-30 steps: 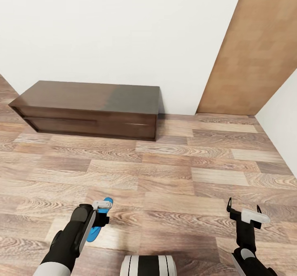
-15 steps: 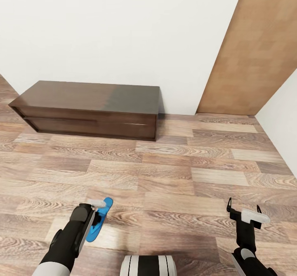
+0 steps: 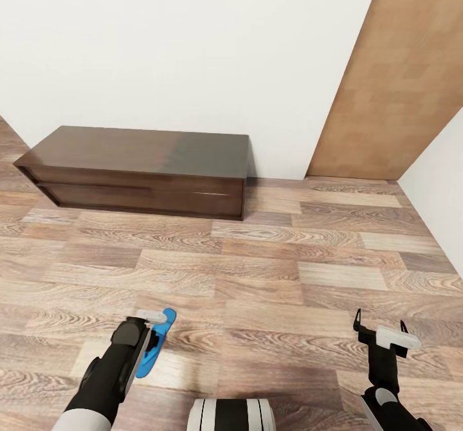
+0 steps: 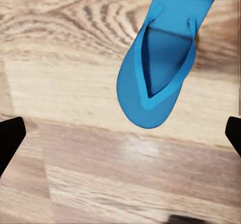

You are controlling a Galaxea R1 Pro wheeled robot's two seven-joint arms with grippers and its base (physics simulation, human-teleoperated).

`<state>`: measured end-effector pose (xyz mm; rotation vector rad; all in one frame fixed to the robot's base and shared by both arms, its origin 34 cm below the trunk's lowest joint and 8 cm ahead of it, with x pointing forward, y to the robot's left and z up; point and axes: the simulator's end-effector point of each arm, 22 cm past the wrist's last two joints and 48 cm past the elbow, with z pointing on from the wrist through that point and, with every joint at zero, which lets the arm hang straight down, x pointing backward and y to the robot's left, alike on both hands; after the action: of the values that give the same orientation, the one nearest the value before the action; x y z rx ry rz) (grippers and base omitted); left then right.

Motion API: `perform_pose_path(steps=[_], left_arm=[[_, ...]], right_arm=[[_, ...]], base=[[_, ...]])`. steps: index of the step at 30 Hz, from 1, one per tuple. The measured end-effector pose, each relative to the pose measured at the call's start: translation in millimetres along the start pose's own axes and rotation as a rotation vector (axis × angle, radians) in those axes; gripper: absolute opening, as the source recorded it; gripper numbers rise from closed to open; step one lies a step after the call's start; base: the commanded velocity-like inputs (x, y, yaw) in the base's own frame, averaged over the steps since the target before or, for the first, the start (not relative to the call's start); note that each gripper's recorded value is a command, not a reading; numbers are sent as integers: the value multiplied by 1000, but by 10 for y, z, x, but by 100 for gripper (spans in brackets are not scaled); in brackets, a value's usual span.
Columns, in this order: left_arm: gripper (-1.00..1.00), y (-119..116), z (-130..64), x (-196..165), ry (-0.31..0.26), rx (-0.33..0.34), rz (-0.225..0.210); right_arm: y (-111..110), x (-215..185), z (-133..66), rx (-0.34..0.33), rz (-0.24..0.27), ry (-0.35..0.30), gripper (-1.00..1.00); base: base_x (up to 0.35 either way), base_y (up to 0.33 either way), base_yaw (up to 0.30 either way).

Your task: In the bedroom, move the book from the bed onto either nightstand, and place the two sandals side by side next to the bed.

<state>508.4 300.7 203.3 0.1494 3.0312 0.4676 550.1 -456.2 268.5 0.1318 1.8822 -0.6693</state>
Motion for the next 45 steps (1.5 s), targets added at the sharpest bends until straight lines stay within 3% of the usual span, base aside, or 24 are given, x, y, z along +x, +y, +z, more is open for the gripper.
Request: perform_pose_path(steps=[10,30,45], left_arm=[[100,-88,-23,-26,-9,8,27],[100,-143,-32,-34,-13,15,41],[100,-166,-34,-36,-14,19,46]], right_arm=[[0,-4,1,0,0,-1,100],[1,-2,2,0,0,0,100],[0,0,0,0,0,0,100]], base=[[57,0,0],[38,-1,0],[162,-70,0]])
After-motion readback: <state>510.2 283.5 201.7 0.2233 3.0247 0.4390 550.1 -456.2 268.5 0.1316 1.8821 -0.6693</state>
